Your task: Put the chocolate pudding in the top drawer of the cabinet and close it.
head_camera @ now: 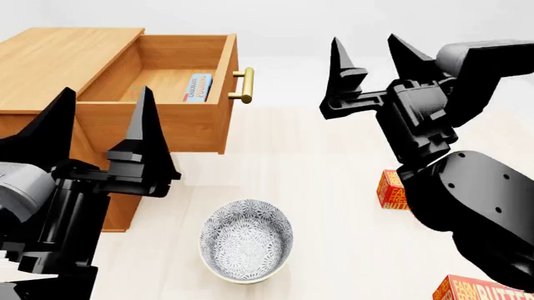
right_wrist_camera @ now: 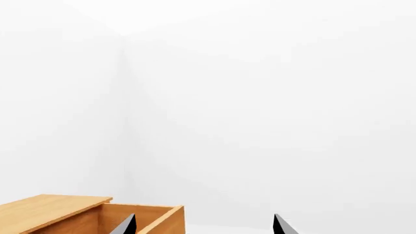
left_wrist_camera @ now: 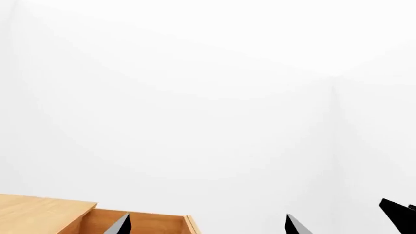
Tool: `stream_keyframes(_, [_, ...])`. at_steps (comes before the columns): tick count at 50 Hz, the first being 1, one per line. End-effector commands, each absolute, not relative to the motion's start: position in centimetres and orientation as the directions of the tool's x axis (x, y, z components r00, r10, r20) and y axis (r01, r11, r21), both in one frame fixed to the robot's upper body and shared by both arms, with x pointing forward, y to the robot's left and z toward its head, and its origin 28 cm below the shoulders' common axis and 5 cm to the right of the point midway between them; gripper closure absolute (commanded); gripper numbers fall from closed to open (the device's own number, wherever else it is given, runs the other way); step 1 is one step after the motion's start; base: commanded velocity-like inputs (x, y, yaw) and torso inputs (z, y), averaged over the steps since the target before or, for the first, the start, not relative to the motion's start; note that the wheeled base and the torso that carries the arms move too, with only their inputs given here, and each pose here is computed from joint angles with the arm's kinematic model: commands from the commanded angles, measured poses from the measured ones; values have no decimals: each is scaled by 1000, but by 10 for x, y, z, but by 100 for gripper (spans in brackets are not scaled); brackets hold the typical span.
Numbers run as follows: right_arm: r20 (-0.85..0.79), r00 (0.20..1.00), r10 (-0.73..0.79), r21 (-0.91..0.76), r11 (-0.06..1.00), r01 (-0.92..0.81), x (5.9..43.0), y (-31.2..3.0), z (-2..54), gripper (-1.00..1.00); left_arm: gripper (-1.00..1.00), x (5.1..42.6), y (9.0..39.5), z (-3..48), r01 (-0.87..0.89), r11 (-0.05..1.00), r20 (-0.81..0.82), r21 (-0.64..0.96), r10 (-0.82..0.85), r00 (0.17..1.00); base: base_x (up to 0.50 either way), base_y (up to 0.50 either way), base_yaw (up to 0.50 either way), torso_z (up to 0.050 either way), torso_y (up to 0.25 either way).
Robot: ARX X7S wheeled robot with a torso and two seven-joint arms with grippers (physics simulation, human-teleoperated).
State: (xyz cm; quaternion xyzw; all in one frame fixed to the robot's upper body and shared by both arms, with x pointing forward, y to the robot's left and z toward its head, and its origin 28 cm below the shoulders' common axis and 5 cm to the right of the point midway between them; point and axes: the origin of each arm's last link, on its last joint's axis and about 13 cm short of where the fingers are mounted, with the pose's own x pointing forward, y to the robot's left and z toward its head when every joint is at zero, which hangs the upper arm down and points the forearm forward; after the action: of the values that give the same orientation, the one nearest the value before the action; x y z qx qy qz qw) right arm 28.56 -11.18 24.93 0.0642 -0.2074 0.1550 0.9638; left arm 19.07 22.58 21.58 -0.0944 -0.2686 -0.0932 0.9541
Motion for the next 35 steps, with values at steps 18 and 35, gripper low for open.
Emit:
stream_keyframes(18, [476, 865, 160, 78, 972, -223, 248, -119, 214, -100, -100, 196, 218, 213, 241, 963, 520, -117, -147, 841, 0, 0, 0, 0, 0])
stream_keyframes(35, [498, 856, 137, 86, 975, -206, 244, -122, 208, -100, -100, 203, 204, 218, 282, 955, 526, -86, -197, 827, 0, 0, 0, 0, 0])
